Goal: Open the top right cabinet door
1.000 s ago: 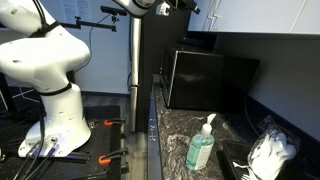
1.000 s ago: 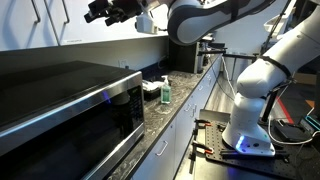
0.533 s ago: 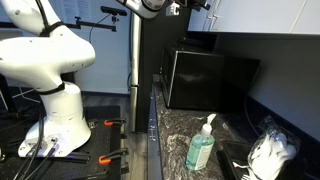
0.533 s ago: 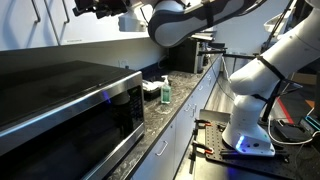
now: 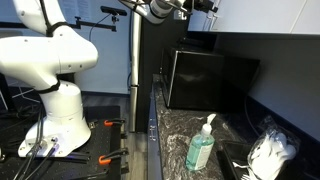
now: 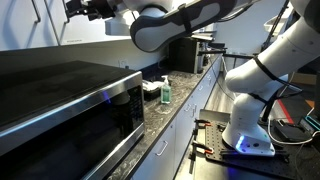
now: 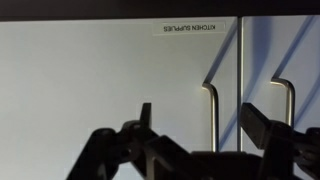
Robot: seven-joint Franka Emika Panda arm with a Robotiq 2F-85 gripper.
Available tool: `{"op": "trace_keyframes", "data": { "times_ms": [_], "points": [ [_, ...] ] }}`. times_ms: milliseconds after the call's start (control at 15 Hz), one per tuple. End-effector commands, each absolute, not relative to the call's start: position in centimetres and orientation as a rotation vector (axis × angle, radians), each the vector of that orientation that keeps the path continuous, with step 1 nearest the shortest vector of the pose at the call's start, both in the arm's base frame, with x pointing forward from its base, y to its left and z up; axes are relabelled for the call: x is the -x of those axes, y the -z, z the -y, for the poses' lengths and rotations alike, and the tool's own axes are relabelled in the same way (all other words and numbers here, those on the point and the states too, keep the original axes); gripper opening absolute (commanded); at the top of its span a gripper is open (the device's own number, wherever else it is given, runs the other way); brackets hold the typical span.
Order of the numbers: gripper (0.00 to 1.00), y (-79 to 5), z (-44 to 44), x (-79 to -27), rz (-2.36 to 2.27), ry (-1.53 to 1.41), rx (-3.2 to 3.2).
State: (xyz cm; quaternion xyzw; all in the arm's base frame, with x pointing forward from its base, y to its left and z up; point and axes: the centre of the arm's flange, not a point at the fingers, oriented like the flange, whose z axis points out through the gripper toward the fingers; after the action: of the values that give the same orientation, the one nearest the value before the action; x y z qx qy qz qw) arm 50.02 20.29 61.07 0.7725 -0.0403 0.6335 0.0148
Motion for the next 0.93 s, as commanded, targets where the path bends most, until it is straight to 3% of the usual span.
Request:
{"op": "trace_keyframes", "data": {
  "times_ms": [0,467,600,867],
  "points": [
    [0.58,-61.4,-21.3,-51.2,0.100,-2.021,-2.347],
    [0.05,-61.3,-23.0,-49.2,0.101,-2.046,-2.322],
    [0.00,-61.4,-23.5,-48.5,0.108,-2.054,-2.313],
    [0.00,-61.1,-24.1,-47.3,0.128,-2.059,-2.297]
  ]
}}
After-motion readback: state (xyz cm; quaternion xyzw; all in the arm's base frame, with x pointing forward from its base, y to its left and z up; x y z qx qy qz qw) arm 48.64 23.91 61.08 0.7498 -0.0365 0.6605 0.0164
